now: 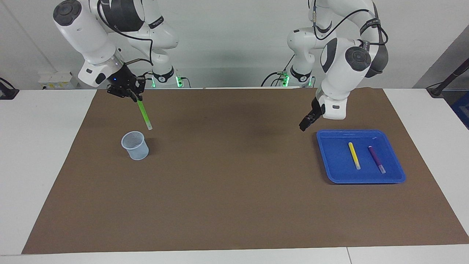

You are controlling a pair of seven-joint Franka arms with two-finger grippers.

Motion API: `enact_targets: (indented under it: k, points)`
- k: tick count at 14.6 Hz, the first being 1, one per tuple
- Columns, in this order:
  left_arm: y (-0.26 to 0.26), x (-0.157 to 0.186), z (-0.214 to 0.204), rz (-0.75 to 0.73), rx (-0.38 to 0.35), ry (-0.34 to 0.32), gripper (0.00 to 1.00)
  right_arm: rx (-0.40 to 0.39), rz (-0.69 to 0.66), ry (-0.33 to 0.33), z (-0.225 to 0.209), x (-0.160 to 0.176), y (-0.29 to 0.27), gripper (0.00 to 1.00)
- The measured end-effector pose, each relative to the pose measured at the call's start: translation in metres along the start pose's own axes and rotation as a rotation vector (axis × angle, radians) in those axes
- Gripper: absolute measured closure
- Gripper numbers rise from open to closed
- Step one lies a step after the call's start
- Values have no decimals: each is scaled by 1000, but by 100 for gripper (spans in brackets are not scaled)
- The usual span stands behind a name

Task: Right arm passes pens to left for tray arrangement
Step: 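Lift the green pen toward the left gripper while the left gripper approaches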

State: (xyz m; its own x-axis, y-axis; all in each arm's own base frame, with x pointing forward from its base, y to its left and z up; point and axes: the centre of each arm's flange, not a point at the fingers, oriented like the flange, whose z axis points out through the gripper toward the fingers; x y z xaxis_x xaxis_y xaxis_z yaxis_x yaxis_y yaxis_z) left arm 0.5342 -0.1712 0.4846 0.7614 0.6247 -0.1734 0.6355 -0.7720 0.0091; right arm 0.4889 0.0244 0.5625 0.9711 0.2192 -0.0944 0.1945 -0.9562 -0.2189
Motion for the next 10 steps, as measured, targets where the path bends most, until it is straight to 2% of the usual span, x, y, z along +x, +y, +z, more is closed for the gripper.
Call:
enact_targets:
  k: [4, 8, 10]
  points:
    - [10, -26, -16, -155, -101, -113, 0, 197, -29, 36, -1, 4, -34, 83]
    - [12, -51, -47, -217, -194, -173, 0, 354, -74, 53, 0, 9, -78, 83]
    - [17, -71, -56, -319, -213, -209, 0, 422, -98, 53, 2, 11, -101, 83]
